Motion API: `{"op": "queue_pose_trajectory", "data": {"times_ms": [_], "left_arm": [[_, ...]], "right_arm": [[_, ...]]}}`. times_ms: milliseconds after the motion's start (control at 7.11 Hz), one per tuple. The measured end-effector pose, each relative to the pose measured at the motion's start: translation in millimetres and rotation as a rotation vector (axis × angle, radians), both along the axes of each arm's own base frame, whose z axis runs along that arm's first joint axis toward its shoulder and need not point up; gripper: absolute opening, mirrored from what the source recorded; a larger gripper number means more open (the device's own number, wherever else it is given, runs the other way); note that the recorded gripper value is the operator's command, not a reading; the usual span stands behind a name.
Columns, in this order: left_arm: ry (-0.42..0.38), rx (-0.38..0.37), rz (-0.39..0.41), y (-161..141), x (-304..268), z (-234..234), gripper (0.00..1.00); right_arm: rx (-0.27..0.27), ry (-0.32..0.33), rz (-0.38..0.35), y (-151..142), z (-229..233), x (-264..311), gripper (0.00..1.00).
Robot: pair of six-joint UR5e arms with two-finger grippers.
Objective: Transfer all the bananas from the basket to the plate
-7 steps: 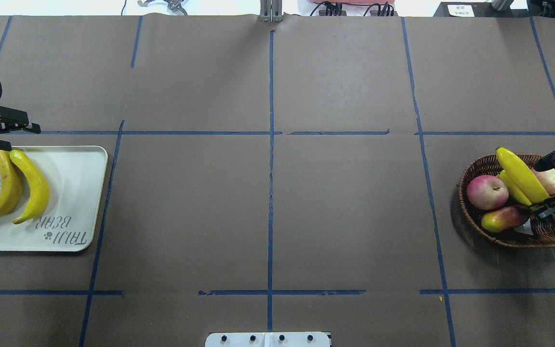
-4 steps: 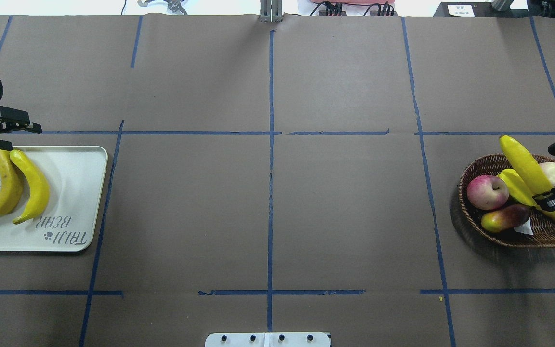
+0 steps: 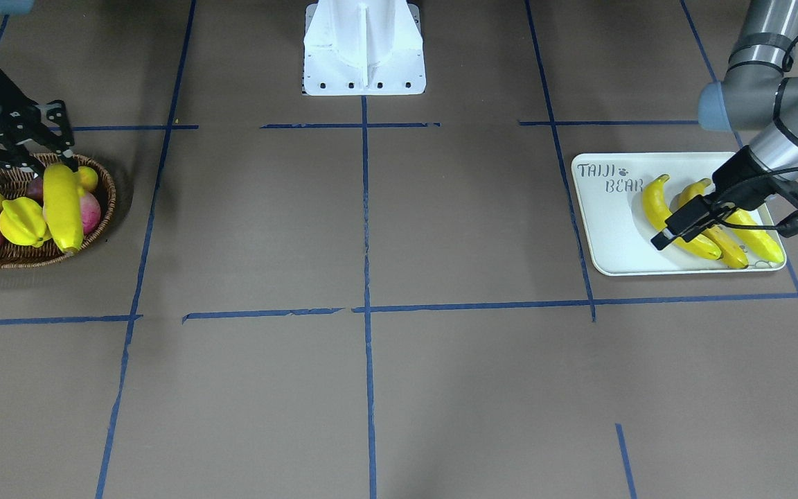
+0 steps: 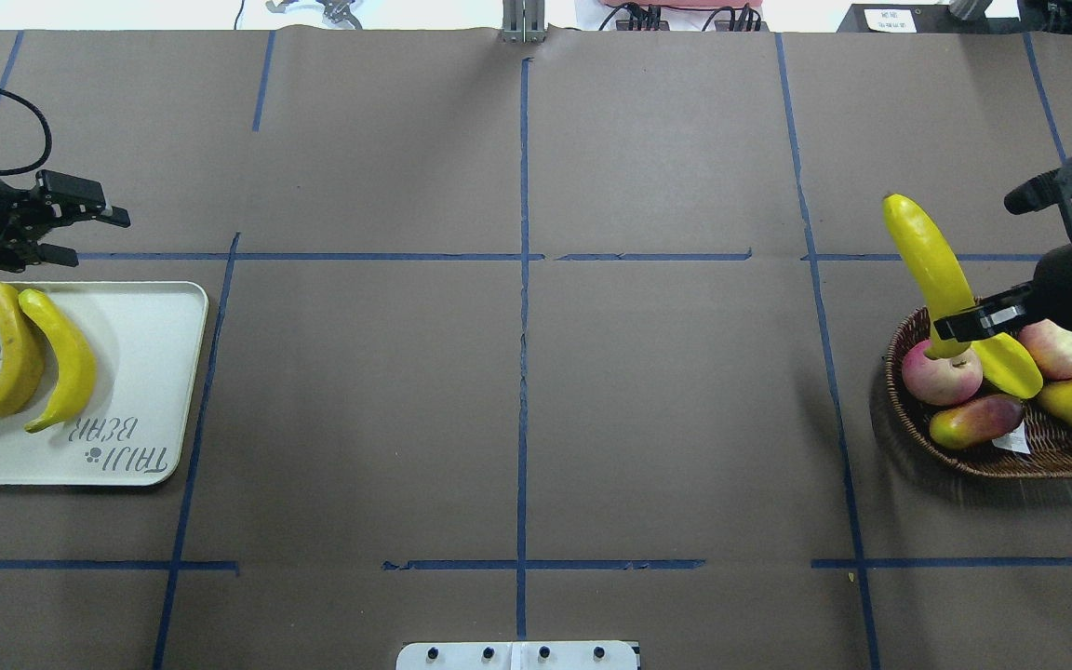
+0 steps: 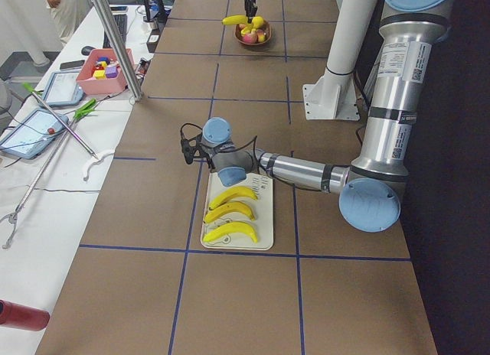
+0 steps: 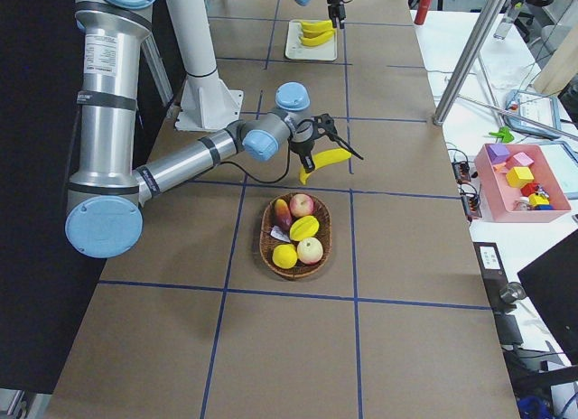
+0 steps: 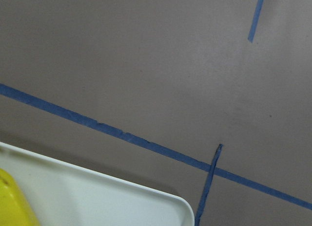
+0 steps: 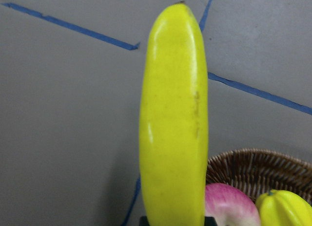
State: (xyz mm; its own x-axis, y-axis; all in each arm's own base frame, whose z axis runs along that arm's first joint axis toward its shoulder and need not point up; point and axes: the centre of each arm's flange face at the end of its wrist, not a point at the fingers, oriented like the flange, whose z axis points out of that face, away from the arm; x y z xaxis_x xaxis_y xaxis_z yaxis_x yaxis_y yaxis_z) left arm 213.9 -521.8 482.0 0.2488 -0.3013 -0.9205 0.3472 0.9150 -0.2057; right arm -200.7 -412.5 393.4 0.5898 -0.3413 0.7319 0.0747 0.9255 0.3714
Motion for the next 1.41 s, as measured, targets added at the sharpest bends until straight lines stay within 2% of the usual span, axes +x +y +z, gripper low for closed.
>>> {"op": "queue_pose_trajectory", "data": {"times_ms": [422, 703, 984, 1406], "left_arm": [[0.112, 0.051, -0.007, -19, 25, -74, 1.0], [0.19, 0.117, 0.05, -21, 71, -145, 0.99], [0.25, 0.206, 0.089, -19, 105, -209, 0.93], [0.344, 0.328, 0.099, 6, 158, -265, 0.98]], "right_arm": [[-0.089, -0.178, 0.09, -27, -88, -42, 0.0], [-0.119, -0.324, 0.116, -29, -131, -96, 0.0], [-0.098, -0.42, 0.138, -20, -149, -159, 0.0], [-0.086, -0.483, 0.104, -18, -197, -231, 0.0]]}}
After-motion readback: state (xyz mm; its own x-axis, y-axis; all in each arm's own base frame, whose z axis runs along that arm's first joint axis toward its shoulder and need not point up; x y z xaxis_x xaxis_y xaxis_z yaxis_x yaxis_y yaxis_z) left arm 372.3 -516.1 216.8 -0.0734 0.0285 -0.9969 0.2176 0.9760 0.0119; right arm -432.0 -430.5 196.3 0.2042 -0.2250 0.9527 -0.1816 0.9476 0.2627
